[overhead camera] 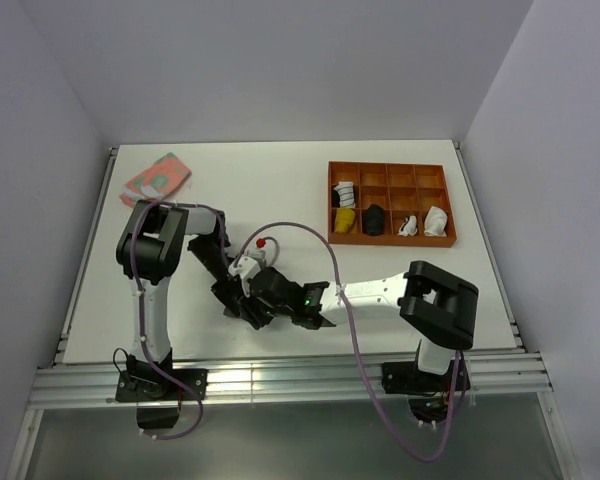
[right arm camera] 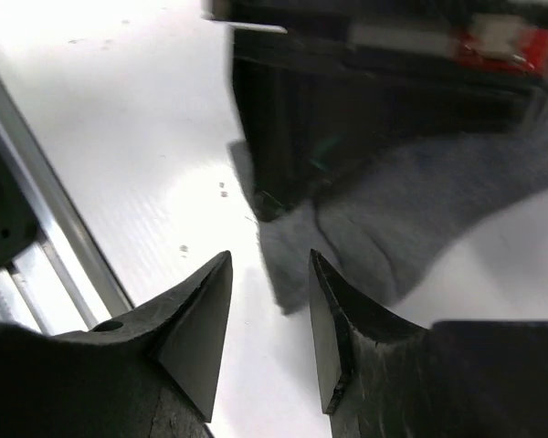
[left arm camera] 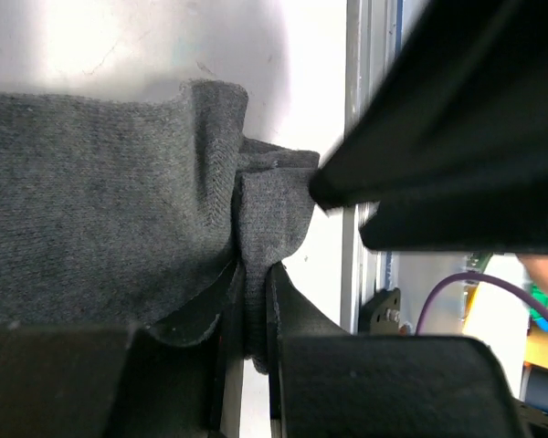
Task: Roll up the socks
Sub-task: Roll the sock at the center of the board.
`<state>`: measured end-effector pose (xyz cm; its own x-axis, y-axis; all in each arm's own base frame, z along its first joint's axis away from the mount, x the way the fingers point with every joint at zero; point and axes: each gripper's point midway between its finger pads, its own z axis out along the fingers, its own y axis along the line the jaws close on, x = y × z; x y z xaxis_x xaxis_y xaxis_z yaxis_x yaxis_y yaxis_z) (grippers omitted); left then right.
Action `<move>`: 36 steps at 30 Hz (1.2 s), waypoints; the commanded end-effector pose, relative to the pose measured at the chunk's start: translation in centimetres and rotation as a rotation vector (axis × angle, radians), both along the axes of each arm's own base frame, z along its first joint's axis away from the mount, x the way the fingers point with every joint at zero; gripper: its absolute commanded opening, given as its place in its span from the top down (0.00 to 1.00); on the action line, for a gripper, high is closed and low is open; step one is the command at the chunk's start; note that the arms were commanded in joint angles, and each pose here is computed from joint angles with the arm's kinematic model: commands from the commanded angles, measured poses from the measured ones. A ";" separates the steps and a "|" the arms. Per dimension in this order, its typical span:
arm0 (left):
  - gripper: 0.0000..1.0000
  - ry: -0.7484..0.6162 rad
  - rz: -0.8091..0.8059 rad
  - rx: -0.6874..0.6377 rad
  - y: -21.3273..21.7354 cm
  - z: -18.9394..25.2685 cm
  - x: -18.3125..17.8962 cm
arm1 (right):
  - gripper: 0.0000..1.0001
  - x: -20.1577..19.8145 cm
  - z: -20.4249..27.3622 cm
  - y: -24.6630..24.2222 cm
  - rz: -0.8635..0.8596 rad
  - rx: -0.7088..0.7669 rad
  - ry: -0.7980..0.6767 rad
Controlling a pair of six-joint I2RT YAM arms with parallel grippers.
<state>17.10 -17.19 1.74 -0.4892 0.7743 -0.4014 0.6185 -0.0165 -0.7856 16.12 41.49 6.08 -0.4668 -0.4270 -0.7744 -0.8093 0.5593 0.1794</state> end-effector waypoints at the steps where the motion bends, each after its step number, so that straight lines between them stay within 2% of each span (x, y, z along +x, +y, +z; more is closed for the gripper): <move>1: 0.98 0.028 0.020 -0.013 -0.7 0.4 0.3 | 0.53 0.2 2.5 3.2 0.057 0.076 -0.069; 9: 0.98 0.036 0.025 -0.011 -0.8 0.3 0.4 | 0.53 0.2 0.5 3.4 0.055 -0.019 -0.102; 15: 0.98 0.040 0.023 -0.002 -0.6 0.2 0.3 | 0.50 0.8 -0.1 1.3 -0.002 -0.058 -0.140; 24: 0.98 0.041 0.033 -0.005 -0.9 0.3 0.5 | 0.52 0.1 -2.1 0.9 0.028 -0.129 -0.123; 32: 0.98 0.046 0.038 0.001 -0.9 0.2 0.7 | 0.59 0.0 -3.3 0.4 0.017 -0.149 -0.110; 35: 0.98 0.048 0.040 0.003 -0.9 0.2 0.7 | 0.69 0.2 -3.5 0.3 -0.005 -0.154 -0.111; 36: 0.98 0.050 0.041 0.005 -0.9 0.3 0.7 | 0.79 0.3 -3.8 0.1 -0.016 -0.161 -0.107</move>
<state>17.38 -17.59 1.73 -0.5355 0.7656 -0.3565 0.5780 0.0245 -0.8156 16.22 41.88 3.09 -0.3796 -0.5476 -0.7457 -0.8301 0.5575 0.0132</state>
